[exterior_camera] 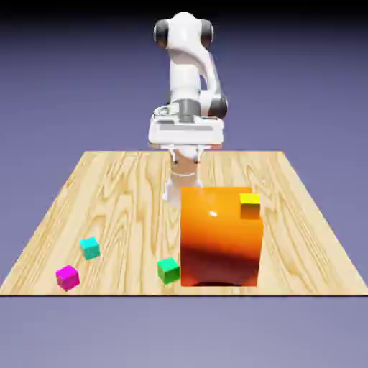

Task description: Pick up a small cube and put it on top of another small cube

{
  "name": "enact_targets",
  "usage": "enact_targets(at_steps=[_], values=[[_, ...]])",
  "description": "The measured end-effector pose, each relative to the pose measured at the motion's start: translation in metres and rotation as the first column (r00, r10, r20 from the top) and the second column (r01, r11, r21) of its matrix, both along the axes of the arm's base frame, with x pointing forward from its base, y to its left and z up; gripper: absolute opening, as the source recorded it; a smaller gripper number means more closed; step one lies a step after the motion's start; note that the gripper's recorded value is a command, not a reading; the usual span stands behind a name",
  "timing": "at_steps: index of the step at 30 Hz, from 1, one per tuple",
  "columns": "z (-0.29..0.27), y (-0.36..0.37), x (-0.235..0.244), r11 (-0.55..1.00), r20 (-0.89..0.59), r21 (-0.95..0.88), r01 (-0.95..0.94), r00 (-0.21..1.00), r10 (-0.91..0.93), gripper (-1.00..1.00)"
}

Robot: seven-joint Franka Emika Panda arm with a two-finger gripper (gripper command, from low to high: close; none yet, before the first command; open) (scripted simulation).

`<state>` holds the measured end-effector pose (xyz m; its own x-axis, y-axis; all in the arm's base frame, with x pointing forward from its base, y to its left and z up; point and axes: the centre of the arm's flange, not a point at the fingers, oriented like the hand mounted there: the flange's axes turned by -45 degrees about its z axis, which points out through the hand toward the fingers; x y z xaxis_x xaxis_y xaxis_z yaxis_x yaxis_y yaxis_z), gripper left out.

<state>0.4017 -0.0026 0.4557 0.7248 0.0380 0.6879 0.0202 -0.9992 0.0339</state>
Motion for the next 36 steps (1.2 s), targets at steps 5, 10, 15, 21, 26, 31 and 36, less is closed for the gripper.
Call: enact_targets(at_steps=[5,10,15,21,26,31,36], values=[[-0.017,-0.036,0.049,0.995,-0.154,-0.009,0.100,0.983,-0.100,0.00],[-0.043,-0.080,0.092,0.980,-0.303,-0.013,0.201,0.933,-0.195,0.00],[-0.078,-0.138,0.125,0.950,-0.443,-0.014,0.312,0.850,-0.285,0.00],[-0.129,-0.204,0.152,0.904,-0.596,-0.010,0.427,0.723,-0.348,0.00],[-0.178,-0.267,0.158,0.848,-0.708,-0.006,0.530,0.596,-0.378,0.00],[-0.232,-0.331,0.149,0.775,-0.803,-0.002,0.632,0.461,-0.377,0.00],[-0.269,-0.373,0.134,0.717,-0.857,0.000,0.697,0.370,-0.359,0.00]])
